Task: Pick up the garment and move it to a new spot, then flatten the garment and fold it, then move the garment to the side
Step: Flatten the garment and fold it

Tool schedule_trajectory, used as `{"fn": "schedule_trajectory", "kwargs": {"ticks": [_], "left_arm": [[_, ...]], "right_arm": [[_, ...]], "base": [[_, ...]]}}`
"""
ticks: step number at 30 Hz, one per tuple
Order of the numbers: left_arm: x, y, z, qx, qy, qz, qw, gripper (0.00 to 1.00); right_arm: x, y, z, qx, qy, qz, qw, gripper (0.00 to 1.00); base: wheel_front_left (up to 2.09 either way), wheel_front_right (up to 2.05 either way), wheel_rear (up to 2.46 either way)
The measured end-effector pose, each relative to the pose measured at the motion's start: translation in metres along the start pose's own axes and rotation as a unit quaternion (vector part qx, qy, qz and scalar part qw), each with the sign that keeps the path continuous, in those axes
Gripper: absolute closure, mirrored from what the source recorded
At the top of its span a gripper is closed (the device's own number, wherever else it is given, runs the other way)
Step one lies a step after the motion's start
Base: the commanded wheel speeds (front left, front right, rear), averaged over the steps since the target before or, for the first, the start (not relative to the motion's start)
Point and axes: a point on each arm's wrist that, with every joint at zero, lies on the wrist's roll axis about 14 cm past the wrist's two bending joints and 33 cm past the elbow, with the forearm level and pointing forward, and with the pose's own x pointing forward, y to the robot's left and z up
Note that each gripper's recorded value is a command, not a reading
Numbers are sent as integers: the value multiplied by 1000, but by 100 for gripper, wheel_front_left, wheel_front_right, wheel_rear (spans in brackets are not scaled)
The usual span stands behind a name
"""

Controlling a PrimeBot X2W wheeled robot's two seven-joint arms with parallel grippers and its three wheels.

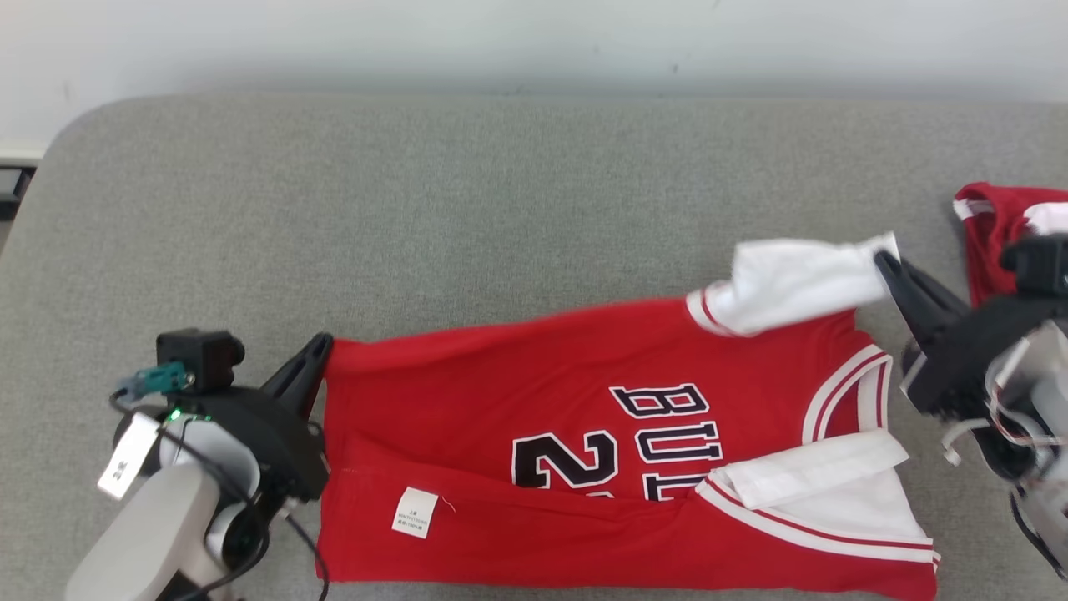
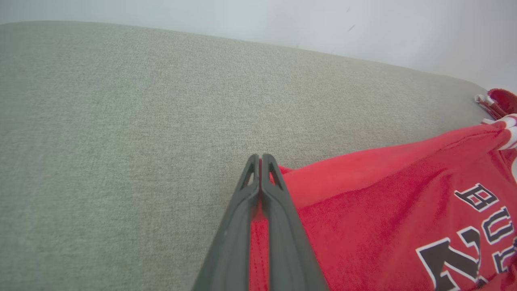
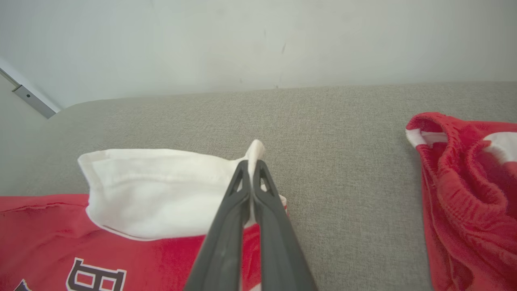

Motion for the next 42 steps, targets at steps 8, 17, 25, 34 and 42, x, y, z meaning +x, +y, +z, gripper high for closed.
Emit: {"fn": "schedule_trajectory", "kwargs": {"ticks": [8, 17, 25, 34, 42], "left_arm": [[-18, -2, -9, -10, 1, -5, 1000, 100], [-30, -14, -34, -15, 31, -21, 999, 100], [-39, -17, -41, -15, 44, -25, 999, 100], [-45, -21, -48, -24, 60, -27, 998, 100], [-47, -19, -54, -20, 73, -17, 997, 0]], "right_arm": [[-31, 1, -8, 32, 21, 14, 999, 100], [-57, 4, -43, 69, 89, 27, 993, 100], [-76, 9, -58, 76, 135, 42, 987, 100], [-91, 11, -89, 43, 213, 49, 975, 100], [-97, 9, -104, -7, 254, 48, 966, 0]], "base": [[0, 0, 0], [0, 0, 0], [0, 0, 0], [0, 0, 0], [0, 0, 0]]}}
